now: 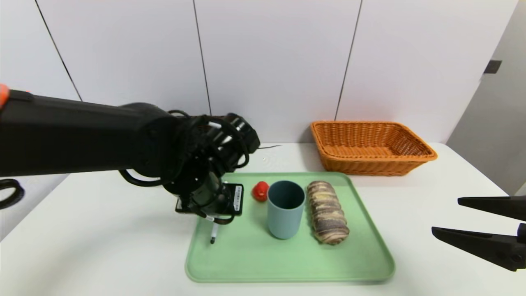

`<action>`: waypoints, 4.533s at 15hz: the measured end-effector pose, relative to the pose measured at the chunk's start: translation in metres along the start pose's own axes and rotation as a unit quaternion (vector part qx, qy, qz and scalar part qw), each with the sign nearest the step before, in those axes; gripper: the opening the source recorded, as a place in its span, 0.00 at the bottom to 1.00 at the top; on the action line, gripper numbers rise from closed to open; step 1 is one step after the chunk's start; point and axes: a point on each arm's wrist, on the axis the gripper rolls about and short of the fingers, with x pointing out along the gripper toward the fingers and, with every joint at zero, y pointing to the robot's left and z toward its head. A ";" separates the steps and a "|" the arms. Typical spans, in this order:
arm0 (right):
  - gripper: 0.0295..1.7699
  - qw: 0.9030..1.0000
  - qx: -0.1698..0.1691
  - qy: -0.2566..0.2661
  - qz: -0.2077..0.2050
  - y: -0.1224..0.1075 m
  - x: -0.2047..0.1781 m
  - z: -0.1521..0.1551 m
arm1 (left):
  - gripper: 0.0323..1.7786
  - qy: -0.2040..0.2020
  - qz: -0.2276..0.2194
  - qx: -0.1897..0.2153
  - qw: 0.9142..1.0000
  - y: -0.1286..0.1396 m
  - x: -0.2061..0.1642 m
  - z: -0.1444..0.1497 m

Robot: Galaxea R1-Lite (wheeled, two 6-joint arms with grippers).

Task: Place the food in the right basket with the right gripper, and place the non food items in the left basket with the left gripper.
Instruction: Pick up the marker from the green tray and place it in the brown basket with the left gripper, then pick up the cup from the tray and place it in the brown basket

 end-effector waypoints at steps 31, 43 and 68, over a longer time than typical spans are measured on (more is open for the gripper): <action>0.96 0.999 -0.013 -0.036 0.014 0.005 -0.015 0.008 | 0.01 -0.164 0.103 0.493 0.848 0.130 0.018 0.142; 0.96 0.999 -0.011 -0.037 0.008 0.005 -0.017 0.004 | 0.65 -0.152 0.108 0.472 0.862 0.142 0.050 0.150; 0.96 0.998 -0.002 -0.054 0.011 0.012 -0.032 -0.006 | 0.94 -0.285 -0.277 0.246 0.884 0.062 -0.047 -0.070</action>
